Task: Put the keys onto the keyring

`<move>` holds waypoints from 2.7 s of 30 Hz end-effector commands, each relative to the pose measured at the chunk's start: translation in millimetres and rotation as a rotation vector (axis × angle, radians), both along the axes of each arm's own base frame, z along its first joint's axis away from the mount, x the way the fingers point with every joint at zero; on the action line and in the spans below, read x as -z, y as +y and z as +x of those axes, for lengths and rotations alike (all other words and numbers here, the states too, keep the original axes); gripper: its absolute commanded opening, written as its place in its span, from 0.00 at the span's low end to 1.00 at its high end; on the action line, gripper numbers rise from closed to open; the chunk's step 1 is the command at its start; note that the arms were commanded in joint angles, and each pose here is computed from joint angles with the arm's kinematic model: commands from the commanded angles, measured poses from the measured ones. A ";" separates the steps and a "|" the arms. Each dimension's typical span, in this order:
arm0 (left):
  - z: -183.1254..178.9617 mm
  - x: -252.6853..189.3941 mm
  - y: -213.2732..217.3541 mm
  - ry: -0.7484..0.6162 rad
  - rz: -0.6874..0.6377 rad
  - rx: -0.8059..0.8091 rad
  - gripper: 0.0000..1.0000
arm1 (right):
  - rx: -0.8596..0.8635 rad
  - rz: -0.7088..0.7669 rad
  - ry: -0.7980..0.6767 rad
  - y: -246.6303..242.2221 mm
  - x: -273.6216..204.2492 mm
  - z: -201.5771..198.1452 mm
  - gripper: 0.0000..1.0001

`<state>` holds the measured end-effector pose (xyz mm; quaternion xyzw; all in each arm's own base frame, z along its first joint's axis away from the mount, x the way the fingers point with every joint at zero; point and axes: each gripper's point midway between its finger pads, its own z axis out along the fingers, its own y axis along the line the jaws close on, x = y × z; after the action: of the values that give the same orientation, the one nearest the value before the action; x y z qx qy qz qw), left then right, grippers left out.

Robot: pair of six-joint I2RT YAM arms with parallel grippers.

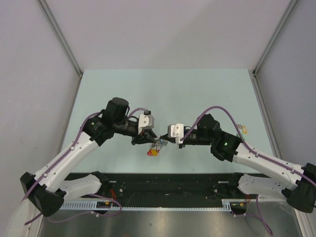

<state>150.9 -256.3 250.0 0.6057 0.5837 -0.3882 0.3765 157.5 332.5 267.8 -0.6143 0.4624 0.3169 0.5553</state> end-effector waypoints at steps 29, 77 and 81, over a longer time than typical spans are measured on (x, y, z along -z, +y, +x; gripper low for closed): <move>31.3 -26.8 12.2 0.016 -0.178 -0.199 0.00 | 0.043 0.075 -0.074 -6.3 -36.2 8.3 0.00; 38.4 -45.0 27.2 -0.037 -0.356 -0.459 0.52 | 0.061 0.119 -0.086 -1.4 -32.2 7.5 0.00; 22.1 -38.8 19.5 -0.062 -0.266 -0.279 0.52 | 0.051 0.113 -0.089 -1.1 -33.8 6.1 0.00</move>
<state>195.7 -231.7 304.2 0.3700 0.6175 -0.3845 0.5779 165.9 330.9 271.1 -0.5880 0.4677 0.3009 0.5873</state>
